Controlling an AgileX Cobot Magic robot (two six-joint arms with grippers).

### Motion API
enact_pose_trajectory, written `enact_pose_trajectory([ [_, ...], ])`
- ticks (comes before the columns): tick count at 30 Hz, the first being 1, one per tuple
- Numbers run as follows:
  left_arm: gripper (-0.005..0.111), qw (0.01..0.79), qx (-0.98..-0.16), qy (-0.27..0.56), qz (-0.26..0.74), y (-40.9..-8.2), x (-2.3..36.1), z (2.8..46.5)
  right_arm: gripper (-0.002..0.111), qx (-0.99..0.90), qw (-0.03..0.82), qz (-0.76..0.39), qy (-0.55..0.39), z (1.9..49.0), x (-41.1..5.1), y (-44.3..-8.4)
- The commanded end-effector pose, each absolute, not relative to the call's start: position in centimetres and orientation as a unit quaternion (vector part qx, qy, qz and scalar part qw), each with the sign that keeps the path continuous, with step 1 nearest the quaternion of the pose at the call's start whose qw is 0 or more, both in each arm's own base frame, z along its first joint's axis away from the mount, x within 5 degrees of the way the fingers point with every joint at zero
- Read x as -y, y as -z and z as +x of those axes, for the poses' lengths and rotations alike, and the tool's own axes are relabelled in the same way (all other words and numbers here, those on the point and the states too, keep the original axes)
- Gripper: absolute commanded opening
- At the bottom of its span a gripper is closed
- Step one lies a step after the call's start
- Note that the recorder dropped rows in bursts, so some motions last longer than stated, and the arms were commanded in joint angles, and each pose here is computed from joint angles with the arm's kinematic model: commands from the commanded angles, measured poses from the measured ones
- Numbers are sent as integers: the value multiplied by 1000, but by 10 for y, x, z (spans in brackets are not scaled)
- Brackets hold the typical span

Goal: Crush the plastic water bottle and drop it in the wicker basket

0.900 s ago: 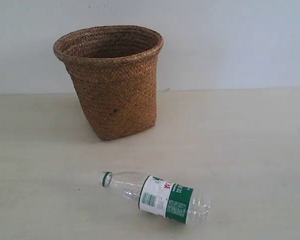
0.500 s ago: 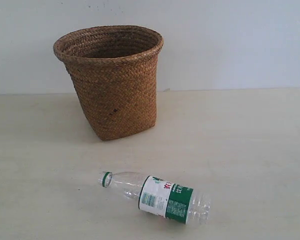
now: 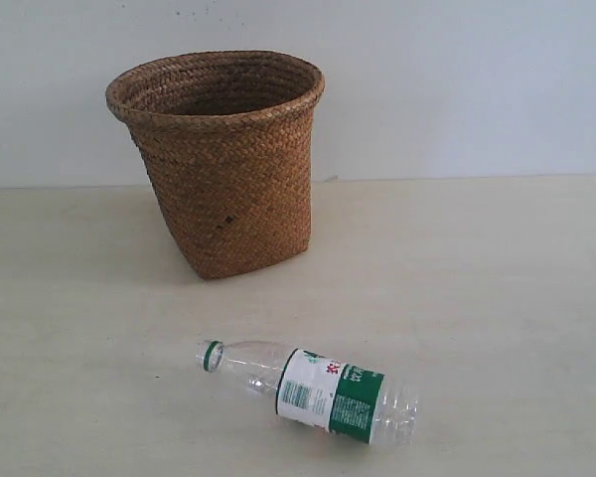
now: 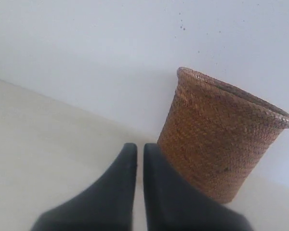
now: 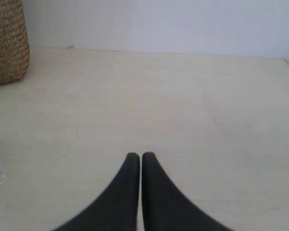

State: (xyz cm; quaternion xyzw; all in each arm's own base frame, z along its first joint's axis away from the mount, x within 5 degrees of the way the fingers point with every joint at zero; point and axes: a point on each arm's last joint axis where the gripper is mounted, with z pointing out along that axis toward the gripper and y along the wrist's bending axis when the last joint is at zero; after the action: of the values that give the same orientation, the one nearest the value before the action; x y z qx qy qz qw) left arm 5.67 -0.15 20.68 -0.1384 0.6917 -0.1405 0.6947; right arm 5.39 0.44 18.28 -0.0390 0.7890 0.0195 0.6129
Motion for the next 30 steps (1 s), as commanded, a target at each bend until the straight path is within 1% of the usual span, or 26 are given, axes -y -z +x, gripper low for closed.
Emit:
enact_pose_trajectory([
  [1, 4, 688, -696, 155, -133, -216, 4, 54, 0, -784, 619, -42, -14, 54, -4, -184],
  [10, 4, 720, -669, 174, -65, -276, 15, 36, 0, -784, 619, -42, -14, 54, -4, -184],
  [13, 4, 726, -664, 178, -4, -293, 23, 26, 0, -781, 623, -41, -15, 54, -4, -185],
  [16, 4, 728, -652, 200, 68, -309, 35, 16, 0, -778, 627, -41, -15, 54, -4, -186],
  [20, 4, 693, -670, 225, 144, -327, 48, 19, 0, -778, 627, -41, -15, 54, -4, -186],
  [25, 4, 603, -733, 248, 196, -337, 55, 51, 0, -778, 627, -41, -15, 54, -4, -186],
  [30, 4, 525, -785, 276, 180, -329, 56, 92, 0, -778, 627, -41, -15, 54, -4, -186],
])
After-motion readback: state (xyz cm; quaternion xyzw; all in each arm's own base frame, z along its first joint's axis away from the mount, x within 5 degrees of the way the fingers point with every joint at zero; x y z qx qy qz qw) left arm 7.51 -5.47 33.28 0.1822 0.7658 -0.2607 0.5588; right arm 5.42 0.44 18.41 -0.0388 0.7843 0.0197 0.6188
